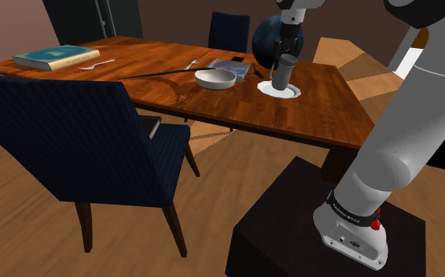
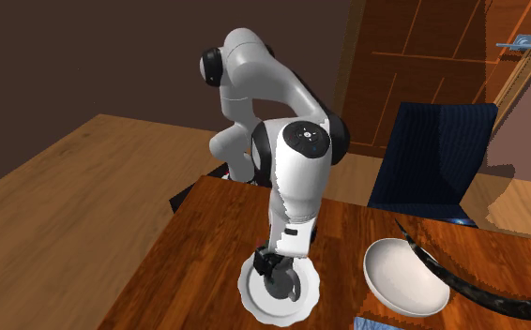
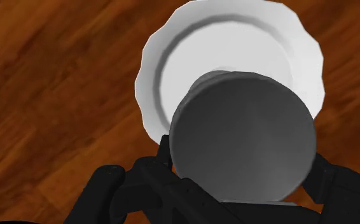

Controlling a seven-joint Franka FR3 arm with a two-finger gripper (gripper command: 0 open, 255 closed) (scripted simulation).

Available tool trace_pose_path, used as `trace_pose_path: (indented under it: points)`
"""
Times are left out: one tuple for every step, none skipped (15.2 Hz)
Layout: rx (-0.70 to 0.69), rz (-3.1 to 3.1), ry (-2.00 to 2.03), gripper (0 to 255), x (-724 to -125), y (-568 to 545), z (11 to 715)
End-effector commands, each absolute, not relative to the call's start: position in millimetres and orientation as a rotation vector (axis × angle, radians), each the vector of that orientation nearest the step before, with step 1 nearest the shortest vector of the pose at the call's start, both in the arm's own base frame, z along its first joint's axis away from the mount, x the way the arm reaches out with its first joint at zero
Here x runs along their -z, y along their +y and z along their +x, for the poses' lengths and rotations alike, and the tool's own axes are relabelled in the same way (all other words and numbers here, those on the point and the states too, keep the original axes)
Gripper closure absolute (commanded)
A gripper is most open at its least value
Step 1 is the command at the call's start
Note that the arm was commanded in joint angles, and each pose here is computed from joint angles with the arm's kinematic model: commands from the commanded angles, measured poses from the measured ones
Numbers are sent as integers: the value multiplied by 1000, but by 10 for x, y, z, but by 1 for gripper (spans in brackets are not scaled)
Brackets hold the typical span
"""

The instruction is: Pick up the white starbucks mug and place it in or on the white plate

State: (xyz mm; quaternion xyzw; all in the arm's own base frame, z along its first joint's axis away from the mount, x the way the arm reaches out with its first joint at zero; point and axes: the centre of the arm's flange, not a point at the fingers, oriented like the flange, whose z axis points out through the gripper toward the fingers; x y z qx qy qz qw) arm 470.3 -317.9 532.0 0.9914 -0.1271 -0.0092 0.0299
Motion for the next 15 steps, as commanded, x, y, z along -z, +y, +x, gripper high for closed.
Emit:
trace_pose_path:
  points:
    - [34, 3058, -392, 0, -5300, -3180, 4704]
    - [34, 3058, -392, 0, -5301, -3181, 4704]
    - [34, 3058, -392, 0, -5301, -3181, 4706]
    - [34, 3058, -392, 0, -5312, -3170, 4702]
    - [34, 3058, -392, 0, -5444, -3163, 4705]
    - [34, 3058, -392, 0, -5576, -3156, 4709]
    - [34, 3058, -392, 0, -5707, -3148, 4713]
    - [34, 3058, -392, 0, -5811, -3143, 4716]
    - [34, 3058, -392, 0, -5811, -3143, 4716]
    - [34, 3058, -392, 0, -5811, -3142, 4716]
    - [34, 3058, -392, 0, -5811, -3142, 4716]
    - [34, 3058, -392, 0, -5811, -3143, 4716]
    - [34, 3058, -392, 0, -5811, -3143, 4716]
    - [34, 3058, -392, 0, -5811, -3143, 4716]
    - [34, 3058, -392, 0, -5811, -3143, 4716]
